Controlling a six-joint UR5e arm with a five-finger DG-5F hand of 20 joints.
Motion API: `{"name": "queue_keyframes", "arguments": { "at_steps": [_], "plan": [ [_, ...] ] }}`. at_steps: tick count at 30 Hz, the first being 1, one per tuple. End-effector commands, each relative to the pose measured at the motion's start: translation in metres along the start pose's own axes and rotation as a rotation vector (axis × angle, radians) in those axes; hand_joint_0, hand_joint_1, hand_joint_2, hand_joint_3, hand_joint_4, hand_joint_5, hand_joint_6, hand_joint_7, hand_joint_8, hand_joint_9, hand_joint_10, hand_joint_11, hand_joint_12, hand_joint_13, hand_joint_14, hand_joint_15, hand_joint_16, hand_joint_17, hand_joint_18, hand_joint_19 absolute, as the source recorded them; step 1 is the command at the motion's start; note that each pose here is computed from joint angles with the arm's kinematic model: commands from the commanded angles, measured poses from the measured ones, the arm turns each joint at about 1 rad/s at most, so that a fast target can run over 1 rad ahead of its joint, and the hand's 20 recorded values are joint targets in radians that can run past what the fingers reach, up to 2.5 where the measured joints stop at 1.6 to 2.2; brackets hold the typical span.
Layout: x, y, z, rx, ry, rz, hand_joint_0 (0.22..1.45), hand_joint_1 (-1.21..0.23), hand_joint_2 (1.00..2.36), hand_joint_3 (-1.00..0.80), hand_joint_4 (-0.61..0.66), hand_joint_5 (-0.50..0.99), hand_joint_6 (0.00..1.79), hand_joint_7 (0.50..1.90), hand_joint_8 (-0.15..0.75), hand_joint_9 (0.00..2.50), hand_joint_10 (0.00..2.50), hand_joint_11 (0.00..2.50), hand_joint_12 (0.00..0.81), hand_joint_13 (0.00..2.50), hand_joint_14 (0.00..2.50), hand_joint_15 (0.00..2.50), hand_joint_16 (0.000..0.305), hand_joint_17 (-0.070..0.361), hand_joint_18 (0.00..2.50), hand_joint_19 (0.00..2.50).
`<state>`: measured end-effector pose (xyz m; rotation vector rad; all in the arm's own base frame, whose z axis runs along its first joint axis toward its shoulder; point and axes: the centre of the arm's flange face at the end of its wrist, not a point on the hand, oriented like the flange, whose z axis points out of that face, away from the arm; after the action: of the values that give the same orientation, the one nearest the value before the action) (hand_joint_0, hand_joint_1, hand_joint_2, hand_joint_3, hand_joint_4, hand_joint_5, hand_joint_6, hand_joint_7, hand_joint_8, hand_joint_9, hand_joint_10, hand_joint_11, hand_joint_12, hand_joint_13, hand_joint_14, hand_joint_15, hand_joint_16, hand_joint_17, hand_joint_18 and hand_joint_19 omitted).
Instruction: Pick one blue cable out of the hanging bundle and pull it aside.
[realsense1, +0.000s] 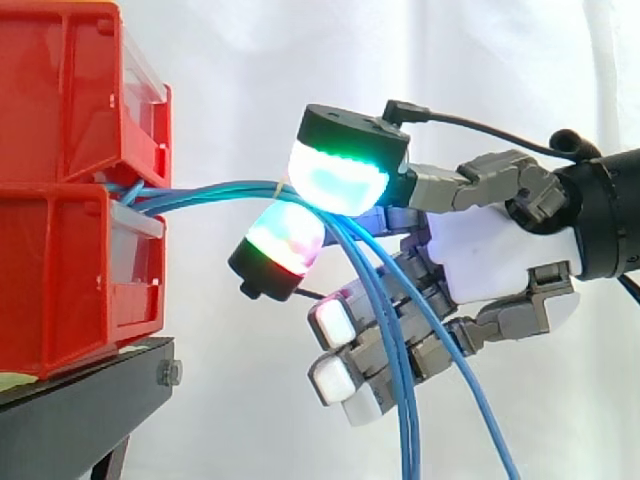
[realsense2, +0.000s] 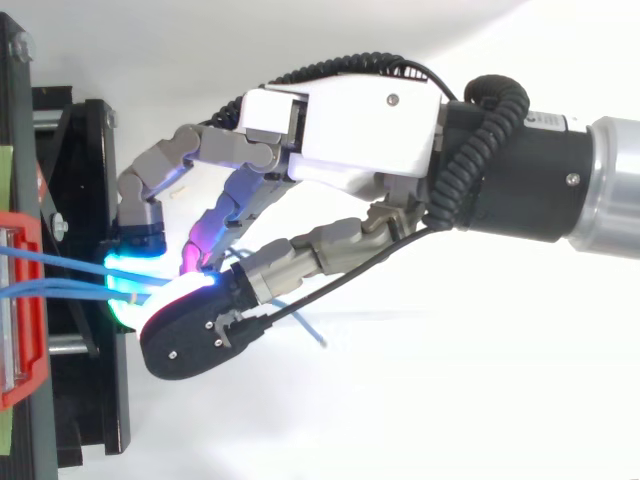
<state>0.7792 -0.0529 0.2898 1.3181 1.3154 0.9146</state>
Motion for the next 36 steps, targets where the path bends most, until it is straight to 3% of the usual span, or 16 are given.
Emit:
{"name": "queue_keyframes", "arguments": {
  "at_steps": [1,5,11,20,26,30,31,36],
  "plan": [
    [0.0000,-0.0003,-0.0001,0.002,0.000,-0.002,0.73,-0.89,1.00,-0.50,-0.35,-0.12,0.96,1.09,0.161,1.05,0.02,0.61,0.222,0.86,0.02,0.51,0.039,0.087,0.67,0.38],
    [0.0000,-0.0005,-0.0002,0.003,0.000,-0.002,0.62,-0.84,1.00,-0.50,-0.20,-0.10,0.94,1.00,0.173,1.10,0.02,0.61,0.229,0.89,0.02,0.52,0.039,0.087,0.68,0.41],
    [0.0000,-0.0005,-0.0002,0.003,0.000,-0.001,0.54,-0.70,1.00,-0.50,-0.14,-0.10,0.93,0.88,0.189,1.12,0.02,0.60,0.247,0.91,0.02,0.52,0.042,0.093,0.70,0.42],
    [-0.0012,-0.0006,-0.0001,0.003,-0.001,0.000,0.47,-0.56,1.00,-0.50,-0.07,-0.09,0.85,0.94,0.223,1.15,0.02,0.57,0.280,0.93,0.02,0.52,0.048,0.108,0.74,0.43],
    [-0.0010,-0.0006,-0.0001,0.003,0.000,-0.003,0.47,-0.44,1.00,-0.50,-0.06,-0.09,0.84,0.88,0.229,1.15,0.02,0.58,0.291,0.92,0.02,0.52,0.051,0.115,0.74,0.44],
    [-0.0010,-0.0006,-0.0001,0.003,0.000,-0.003,0.55,-0.52,1.00,-0.50,-0.08,-0.09,0.83,0.97,0.213,1.13,0.02,0.60,0.267,0.90,0.02,0.55,0.045,0.102,0.68,0.48],
    [-0.0022,-0.0008,0.0000,0.003,-0.001,-0.003,0.58,-0.60,1.01,-0.40,-0.07,-0.10,0.84,0.98,0.212,1.12,0.02,0.61,0.265,0.89,0.02,0.55,0.045,0.101,0.67,0.49],
    [-0.0010,-0.0006,-0.0001,0.003,0.000,-0.003,0.57,-0.65,1.01,-0.29,-0.05,-0.12,0.86,0.95,0.223,1.07,0.03,0.60,0.274,0.88,0.02,0.56,0.046,0.104,0.66,0.49]
  ]
}}
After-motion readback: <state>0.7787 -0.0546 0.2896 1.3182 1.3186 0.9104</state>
